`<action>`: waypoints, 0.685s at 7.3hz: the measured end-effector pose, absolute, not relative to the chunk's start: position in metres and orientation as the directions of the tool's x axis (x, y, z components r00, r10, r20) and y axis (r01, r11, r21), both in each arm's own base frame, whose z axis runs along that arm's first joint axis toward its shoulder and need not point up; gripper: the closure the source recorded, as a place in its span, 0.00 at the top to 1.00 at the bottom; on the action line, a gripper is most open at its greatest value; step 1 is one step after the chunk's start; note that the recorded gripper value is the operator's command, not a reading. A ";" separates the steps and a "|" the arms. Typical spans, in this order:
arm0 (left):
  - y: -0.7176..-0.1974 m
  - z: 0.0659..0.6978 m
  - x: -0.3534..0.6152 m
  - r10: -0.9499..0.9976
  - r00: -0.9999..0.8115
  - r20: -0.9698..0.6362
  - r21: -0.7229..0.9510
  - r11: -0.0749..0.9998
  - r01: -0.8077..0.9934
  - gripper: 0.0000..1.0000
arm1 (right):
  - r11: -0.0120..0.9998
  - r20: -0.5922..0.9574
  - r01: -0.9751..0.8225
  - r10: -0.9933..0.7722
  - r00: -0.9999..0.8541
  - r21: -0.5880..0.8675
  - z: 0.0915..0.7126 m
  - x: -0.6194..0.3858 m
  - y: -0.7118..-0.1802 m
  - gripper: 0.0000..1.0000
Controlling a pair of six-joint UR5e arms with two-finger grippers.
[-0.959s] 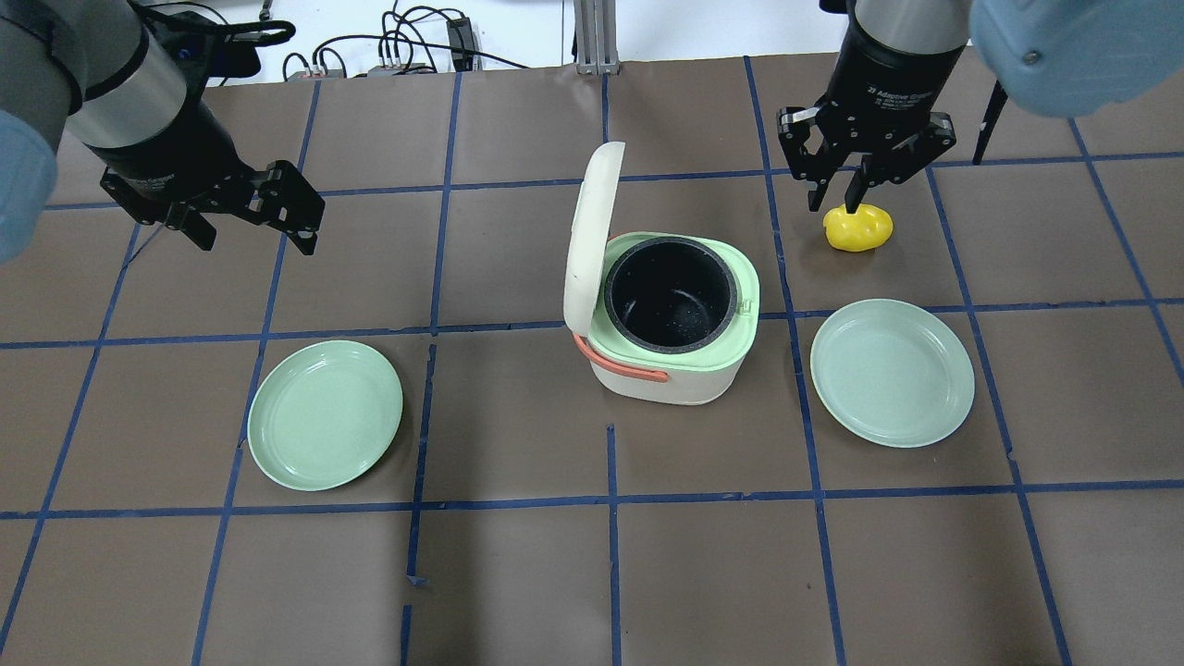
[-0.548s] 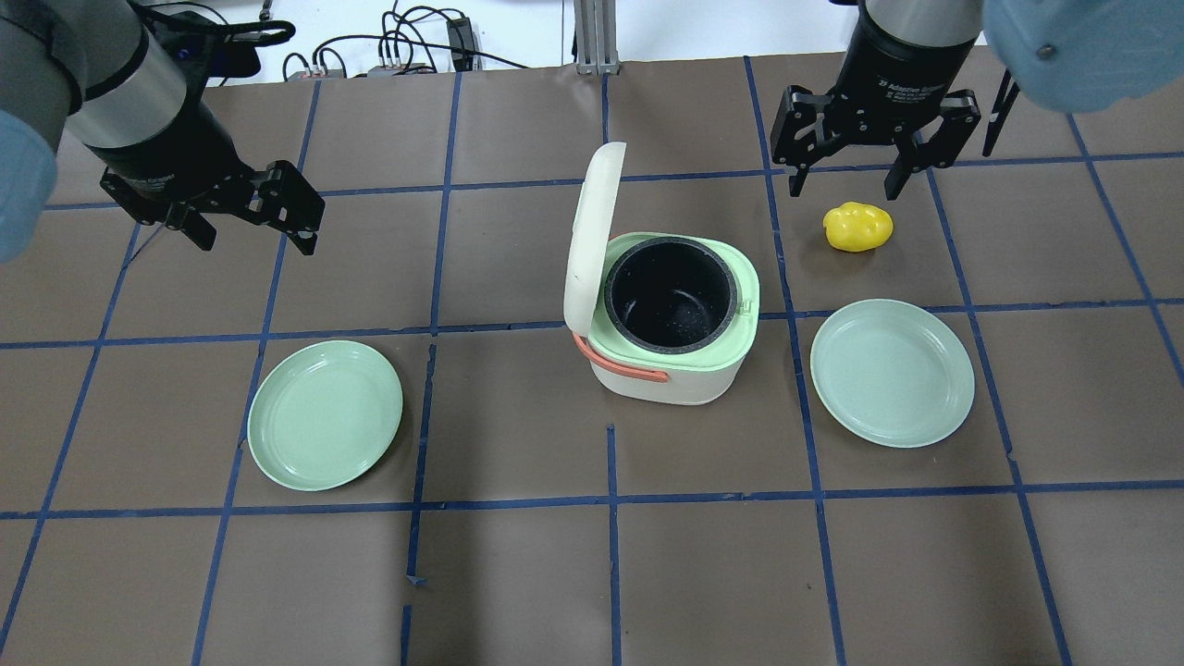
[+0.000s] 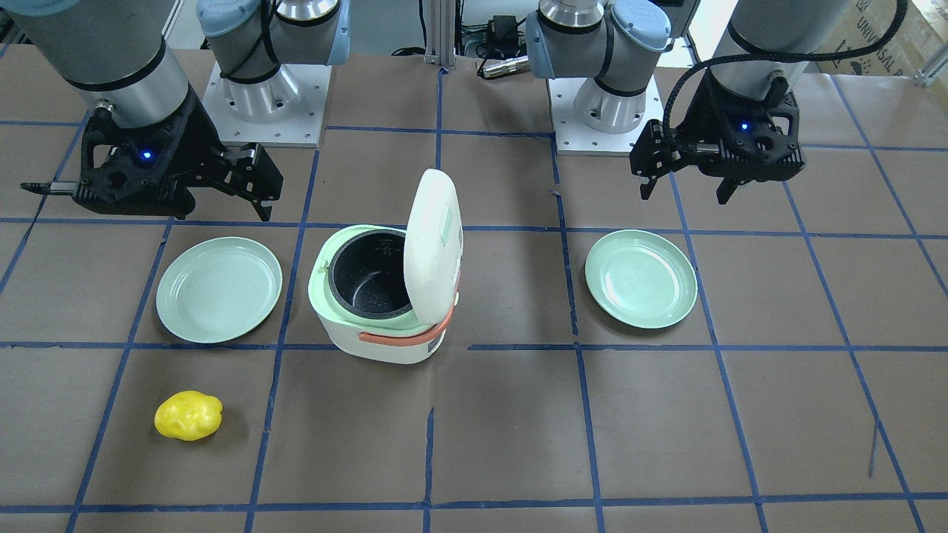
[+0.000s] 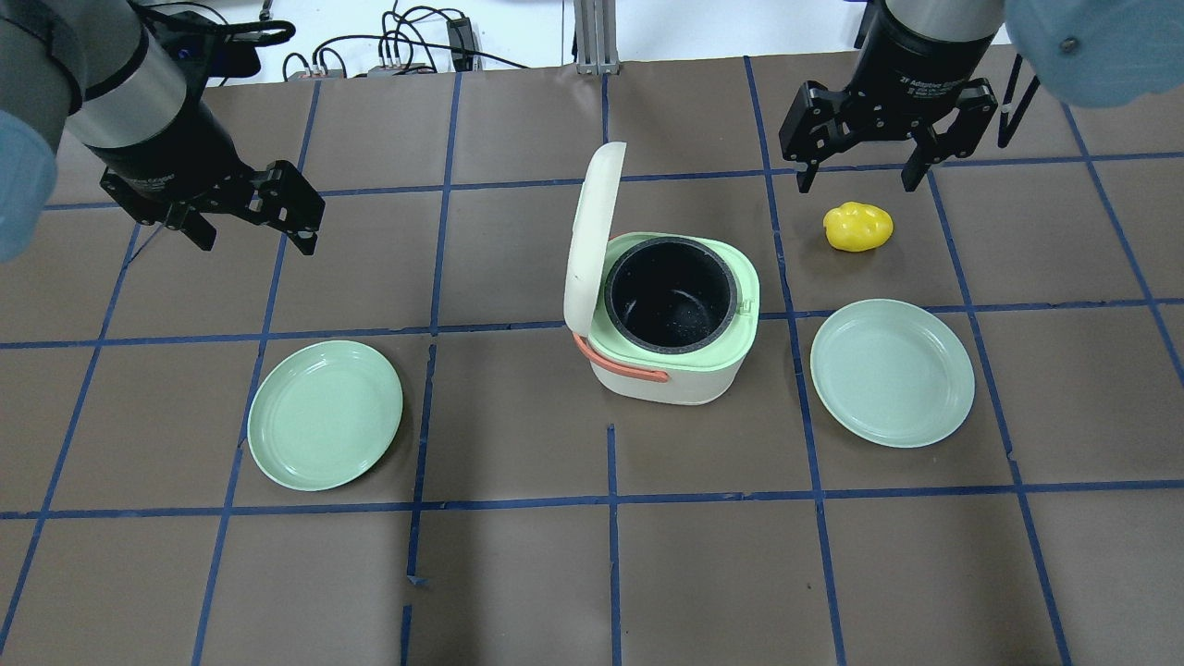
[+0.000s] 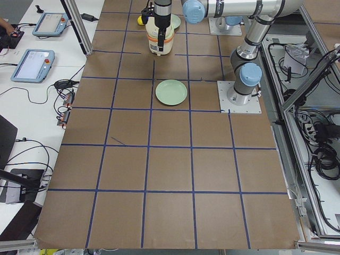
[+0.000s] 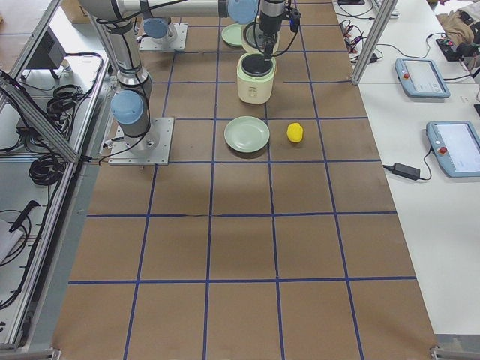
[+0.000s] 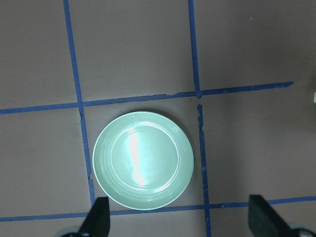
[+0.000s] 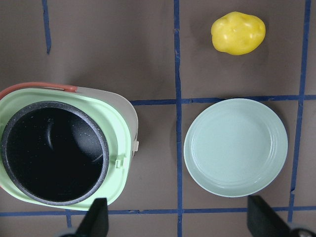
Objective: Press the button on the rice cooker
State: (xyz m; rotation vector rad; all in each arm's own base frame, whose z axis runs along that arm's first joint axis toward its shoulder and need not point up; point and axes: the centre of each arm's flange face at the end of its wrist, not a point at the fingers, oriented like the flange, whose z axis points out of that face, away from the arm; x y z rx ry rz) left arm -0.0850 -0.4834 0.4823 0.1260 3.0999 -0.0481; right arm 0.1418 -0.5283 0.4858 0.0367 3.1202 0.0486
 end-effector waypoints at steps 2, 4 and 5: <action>-0.483 0.482 -0.085 0.081 -0.996 -0.040 -0.029 0.996 0.082 1.00 | 1.000 -0.014 0.028 0.028 -1.000 0.011 0.495 0.141 -0.524 1.00; -0.483 0.482 -0.085 0.081 -0.996 -0.040 -0.029 0.996 0.082 1.00 | 1.000 -0.013 0.028 0.028 -1.000 -0.002 0.504 0.134 -0.519 1.00; -0.483 0.482 -0.085 0.080 -0.996 -0.040 -0.029 0.996 0.081 1.00 | 0.999 -0.014 0.035 0.035 -0.999 -0.004 0.507 0.129 -0.519 1.00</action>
